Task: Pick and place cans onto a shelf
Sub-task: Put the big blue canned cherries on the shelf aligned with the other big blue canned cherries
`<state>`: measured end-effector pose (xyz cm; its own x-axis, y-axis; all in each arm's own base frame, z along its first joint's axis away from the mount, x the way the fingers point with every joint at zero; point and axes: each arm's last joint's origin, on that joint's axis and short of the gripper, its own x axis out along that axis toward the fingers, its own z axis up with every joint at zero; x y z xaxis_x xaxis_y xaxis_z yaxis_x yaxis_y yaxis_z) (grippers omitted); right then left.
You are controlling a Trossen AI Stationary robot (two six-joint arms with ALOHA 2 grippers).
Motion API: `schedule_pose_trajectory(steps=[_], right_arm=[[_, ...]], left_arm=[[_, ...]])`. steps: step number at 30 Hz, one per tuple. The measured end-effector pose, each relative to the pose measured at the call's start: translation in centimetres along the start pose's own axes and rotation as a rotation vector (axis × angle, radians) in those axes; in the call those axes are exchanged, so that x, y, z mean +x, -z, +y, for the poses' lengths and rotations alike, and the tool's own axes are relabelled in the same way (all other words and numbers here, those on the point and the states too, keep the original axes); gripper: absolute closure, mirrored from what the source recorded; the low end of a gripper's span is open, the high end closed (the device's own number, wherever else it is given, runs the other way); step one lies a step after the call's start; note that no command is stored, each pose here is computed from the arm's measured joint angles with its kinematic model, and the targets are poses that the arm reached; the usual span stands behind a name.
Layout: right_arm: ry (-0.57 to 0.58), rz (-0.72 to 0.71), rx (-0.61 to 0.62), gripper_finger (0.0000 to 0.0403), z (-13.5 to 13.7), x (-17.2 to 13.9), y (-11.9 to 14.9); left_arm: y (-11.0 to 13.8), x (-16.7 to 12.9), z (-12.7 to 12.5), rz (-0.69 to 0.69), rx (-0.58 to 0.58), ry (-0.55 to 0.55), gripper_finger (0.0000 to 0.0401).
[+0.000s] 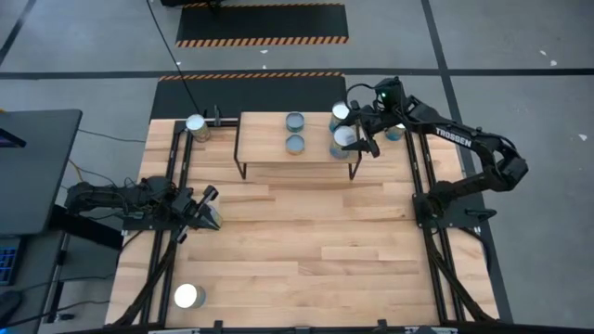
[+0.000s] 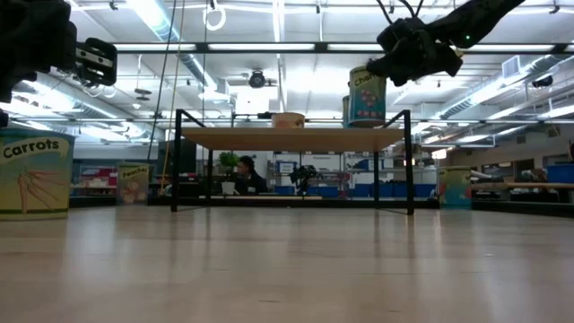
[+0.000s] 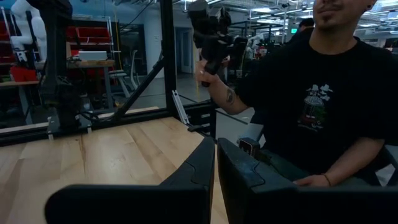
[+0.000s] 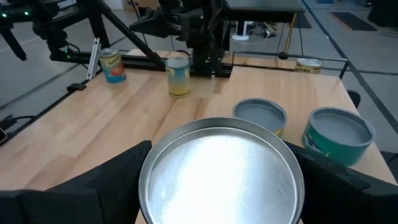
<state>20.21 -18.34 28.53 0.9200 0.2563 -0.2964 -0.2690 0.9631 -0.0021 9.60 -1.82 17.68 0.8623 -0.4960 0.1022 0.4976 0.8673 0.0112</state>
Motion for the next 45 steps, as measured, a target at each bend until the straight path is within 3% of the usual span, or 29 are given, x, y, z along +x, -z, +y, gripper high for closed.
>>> schedule_pose_trajectory(steps=[5,10,15,31,36,45], right_arm=[[0.0,-0.002,0.015,0.0057,1.0,-0.3,-0.7],[0.078,0.005,-0.08,0.0061,1.4,-0.9,-1.5],[0.074,0.003,-0.132,0.0063,1.6,-0.8,-1.7],[0.075,0.108,-0.141,0.0063,1.9,1.7,-0.9],[0.081,0.123,-0.096,0.0045,2.0,1.7,-0.7],[0.179,0.158,-0.122,0.0007,1.8,1.5,-1.0]], left_arm=[[0.0,0.0,0.0,0.0,0.0,0.0,0.0374],[0.0,0.0,0.0,0.0,0.0,0.0,0.0374],[0.0,0.0,0.0,0.0,0.0,0.0,0.0374],[0.0,0.0,0.0,0.0,0.0,0.0,0.0374],[0.0,0.0,0.0,0.0,0.0,0.0,0.0374],[0.0,0.0,0.0,0.0,0.0,0.0,0.0374]])
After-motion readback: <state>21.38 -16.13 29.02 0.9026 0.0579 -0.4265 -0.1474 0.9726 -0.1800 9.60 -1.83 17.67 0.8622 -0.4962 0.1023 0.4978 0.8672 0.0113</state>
